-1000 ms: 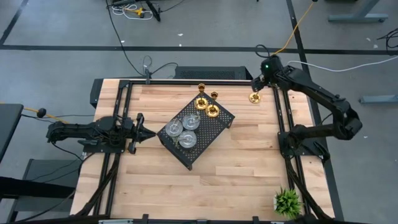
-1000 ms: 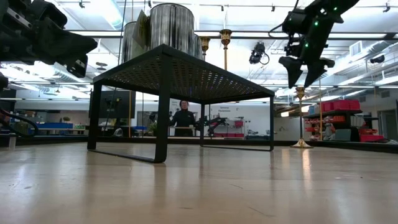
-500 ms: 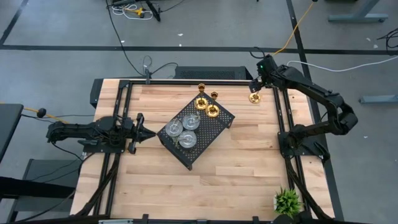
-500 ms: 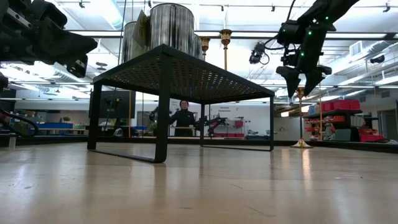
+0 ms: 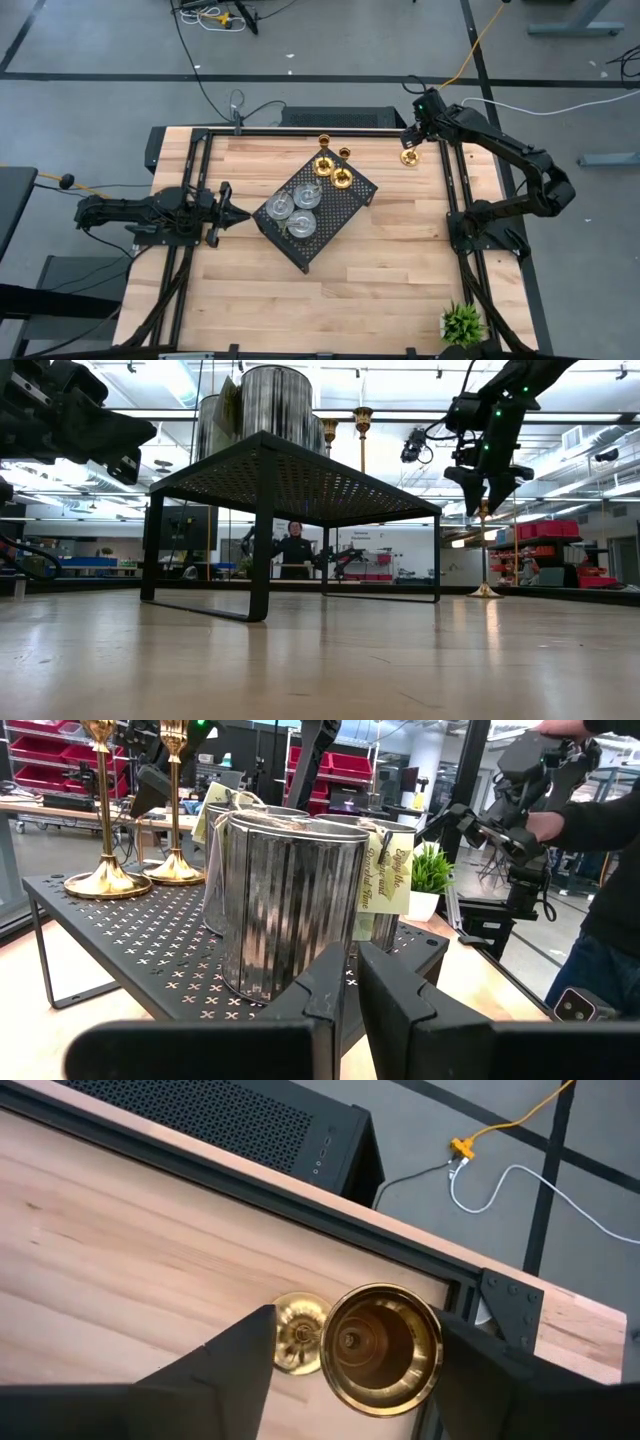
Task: Pick & Place candle stick holders
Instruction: Put the gold candle holder on the shelf aligned with the other gold candle holder
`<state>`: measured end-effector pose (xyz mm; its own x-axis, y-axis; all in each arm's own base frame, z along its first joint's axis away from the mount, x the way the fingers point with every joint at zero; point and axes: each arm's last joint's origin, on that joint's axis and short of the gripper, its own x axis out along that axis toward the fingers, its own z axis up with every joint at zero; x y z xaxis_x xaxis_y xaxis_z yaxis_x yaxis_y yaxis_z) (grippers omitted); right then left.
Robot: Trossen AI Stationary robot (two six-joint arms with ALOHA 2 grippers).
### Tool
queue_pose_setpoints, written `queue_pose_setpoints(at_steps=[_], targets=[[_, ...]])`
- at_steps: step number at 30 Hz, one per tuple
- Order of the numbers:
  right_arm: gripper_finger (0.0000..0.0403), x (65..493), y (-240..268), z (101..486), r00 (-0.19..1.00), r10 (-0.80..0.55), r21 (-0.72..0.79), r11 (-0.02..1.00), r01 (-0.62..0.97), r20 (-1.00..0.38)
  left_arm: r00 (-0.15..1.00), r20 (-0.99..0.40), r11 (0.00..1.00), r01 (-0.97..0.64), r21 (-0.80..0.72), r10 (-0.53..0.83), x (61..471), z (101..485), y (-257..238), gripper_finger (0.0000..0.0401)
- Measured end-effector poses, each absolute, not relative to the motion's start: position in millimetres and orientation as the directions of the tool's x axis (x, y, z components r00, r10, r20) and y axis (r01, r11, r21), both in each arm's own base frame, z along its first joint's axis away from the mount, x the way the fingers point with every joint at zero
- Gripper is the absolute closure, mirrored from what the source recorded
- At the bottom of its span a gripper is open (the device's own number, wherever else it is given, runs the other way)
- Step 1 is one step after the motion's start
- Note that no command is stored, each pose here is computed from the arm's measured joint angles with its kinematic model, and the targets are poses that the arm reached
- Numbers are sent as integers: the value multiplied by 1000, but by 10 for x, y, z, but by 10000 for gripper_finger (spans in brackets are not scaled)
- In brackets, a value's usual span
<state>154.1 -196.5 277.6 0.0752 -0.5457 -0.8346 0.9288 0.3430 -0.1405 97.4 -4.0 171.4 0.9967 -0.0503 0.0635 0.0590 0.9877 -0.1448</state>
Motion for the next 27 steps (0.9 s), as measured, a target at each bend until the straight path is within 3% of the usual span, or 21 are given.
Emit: queue_pose_setpoints(at_steps=[18,27], targets=[[247,1542,-1964,2775,76,-545,-153,363,919,-835,997,63,988,59,-145,-50,974,1714,-40,362],[256,1542,-1965,2775,78,-545,-152,363,919,-835,997,64,988,59,-145,-50,974,1716,-40,362]])
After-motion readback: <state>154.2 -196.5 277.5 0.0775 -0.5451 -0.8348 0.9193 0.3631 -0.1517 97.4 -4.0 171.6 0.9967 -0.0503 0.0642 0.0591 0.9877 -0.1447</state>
